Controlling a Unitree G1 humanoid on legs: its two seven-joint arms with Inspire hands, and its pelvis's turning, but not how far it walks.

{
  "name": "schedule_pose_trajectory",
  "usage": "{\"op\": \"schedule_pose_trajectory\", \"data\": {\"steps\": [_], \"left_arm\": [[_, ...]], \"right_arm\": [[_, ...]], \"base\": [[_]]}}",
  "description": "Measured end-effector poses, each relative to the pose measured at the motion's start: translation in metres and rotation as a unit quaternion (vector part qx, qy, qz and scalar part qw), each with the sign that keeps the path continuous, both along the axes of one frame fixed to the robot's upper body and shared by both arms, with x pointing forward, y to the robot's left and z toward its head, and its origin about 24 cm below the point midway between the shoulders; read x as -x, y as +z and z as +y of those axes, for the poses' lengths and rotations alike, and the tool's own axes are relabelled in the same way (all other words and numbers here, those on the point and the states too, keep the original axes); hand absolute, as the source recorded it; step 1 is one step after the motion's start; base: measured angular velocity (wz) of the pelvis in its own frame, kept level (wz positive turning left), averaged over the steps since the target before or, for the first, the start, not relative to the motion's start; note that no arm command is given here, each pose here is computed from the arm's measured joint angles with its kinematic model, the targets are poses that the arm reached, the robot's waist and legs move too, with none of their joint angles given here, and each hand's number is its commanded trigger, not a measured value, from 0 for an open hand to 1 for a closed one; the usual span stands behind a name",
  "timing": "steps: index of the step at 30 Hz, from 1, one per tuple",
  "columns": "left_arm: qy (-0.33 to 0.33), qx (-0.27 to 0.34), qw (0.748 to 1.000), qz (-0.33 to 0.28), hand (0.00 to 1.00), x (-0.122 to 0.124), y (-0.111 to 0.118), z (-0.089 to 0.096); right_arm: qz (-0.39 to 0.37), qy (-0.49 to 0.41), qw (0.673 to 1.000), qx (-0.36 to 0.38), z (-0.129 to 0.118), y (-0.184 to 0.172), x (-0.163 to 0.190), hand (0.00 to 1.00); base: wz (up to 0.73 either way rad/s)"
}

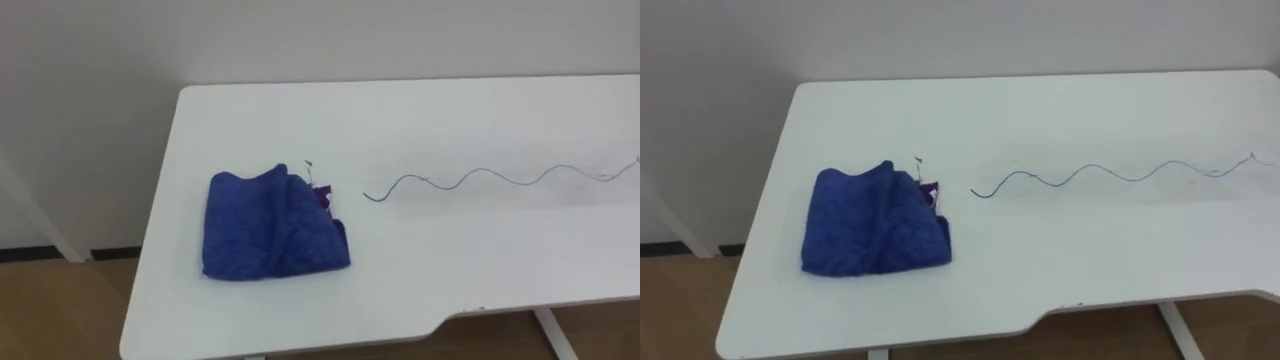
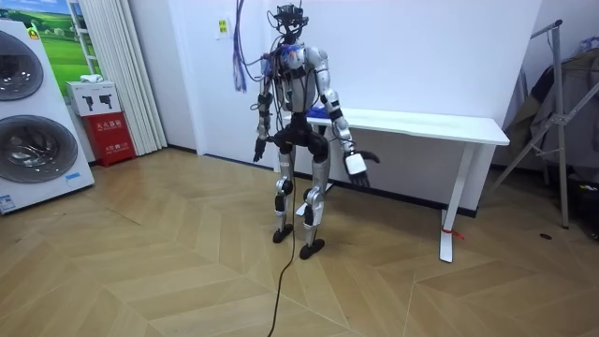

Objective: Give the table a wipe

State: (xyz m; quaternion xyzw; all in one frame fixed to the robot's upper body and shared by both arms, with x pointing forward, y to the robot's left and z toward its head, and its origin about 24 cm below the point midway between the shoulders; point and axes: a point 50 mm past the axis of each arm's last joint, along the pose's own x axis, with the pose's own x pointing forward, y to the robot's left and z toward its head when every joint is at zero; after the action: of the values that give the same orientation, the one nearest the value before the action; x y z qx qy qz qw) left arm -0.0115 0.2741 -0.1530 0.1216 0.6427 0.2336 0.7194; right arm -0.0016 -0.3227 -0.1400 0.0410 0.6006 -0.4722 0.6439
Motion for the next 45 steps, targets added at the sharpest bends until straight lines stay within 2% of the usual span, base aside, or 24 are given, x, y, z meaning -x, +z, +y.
{"op": "schedule_pose_trajectory", "data": {"steps": [4,9,10,14,16,19,21,22,24,27,33,36,40,45], "left_arm": [[-0.008,-0.003,1.000,-0.016,0.00,-0.005,0.001,0.001],[-0.014,0.002,1.000,-0.023,0.00,-0.008,0.000,-0.001],[-0.016,0.002,1.000,-0.023,0.00,-0.008,0.000,-0.001],[-0.036,0.001,0.998,-0.041,0.00,-0.016,0.002,-0.001],[-0.038,0.005,0.998,-0.044,0.00,-0.017,0.001,-0.004],[-0.040,0.009,0.998,-0.041,0.00,-0.015,0.000,-0.007],[-0.049,0.009,0.997,-0.051,0.00,-0.020,0.000,-0.008],[-0.051,0.008,0.997,-0.056,0.00,-0.022,0.001,-0.008],[-0.056,0.004,0.996,-0.069,0.00,-0.027,0.002,-0.008],[-0.074,0.002,0.995,-0.071,0.00,-0.031,0.002,-0.012],[-0.095,0.009,0.993,-0.062,0.00,-0.030,0.000,-0.017],[-0.104,0.008,0.993,-0.061,0.00,-0.032,0.000,-0.017],[-0.106,0.010,0.992,-0.062,0.00,-0.032,0.000,-0.018],[-0.114,0.016,0.992,-0.056,0.00,-0.032,-0.002,-0.020]], "right_arm": [[-0.040,0.019,0.996,0.080,-0.025,0.017,-0.036,0.00],[-0.096,0.118,0.967,0.205,-0.043,0.051,-0.093,0.00],[-0.098,0.139,0.960,0.221,-0.044,0.055,-0.100,0.00],[-0.141,0.277,0.897,0.315,-0.029,0.090,-0.151,0.00],[-0.128,0.305,0.882,0.335,-0.024,0.093,-0.155,0.00],[-0.138,0.377,0.831,0.386,-0.012,0.112,-0.171,0.00],[-0.192,0.420,0.764,0.450,0.005,0.146,-0.196,0.00],[-0.204,0.430,0.746,0.466,0.009,0.154,-0.201,0.00],[-0.223,0.475,0.678,0.515,0.028,0.172,-0.216,0.00],[-0.233,0.527,0.621,0.531,0.053,0.177,-0.231,0.00],[-0.267,0.585,0.535,0.548,0.091,0.193,-0.246,0.00],[-0.265,0.603,0.503,0.560,0.099,0.201,-0.251,0.00],[-0.275,0.612,0.483,0.563,0.107,0.209,-0.252,0.00],[-0.287,0.654,0.444,0.541,0.130,0.203,-0.255,0.00]], "base": [[-0.08],[-0.10],[-0.07],[0.00],[-0.04],[-0.21],[-0.11],[0.00],[0.06],[0.11],[0.13],[0.08],[0.09],[0.03]]}}
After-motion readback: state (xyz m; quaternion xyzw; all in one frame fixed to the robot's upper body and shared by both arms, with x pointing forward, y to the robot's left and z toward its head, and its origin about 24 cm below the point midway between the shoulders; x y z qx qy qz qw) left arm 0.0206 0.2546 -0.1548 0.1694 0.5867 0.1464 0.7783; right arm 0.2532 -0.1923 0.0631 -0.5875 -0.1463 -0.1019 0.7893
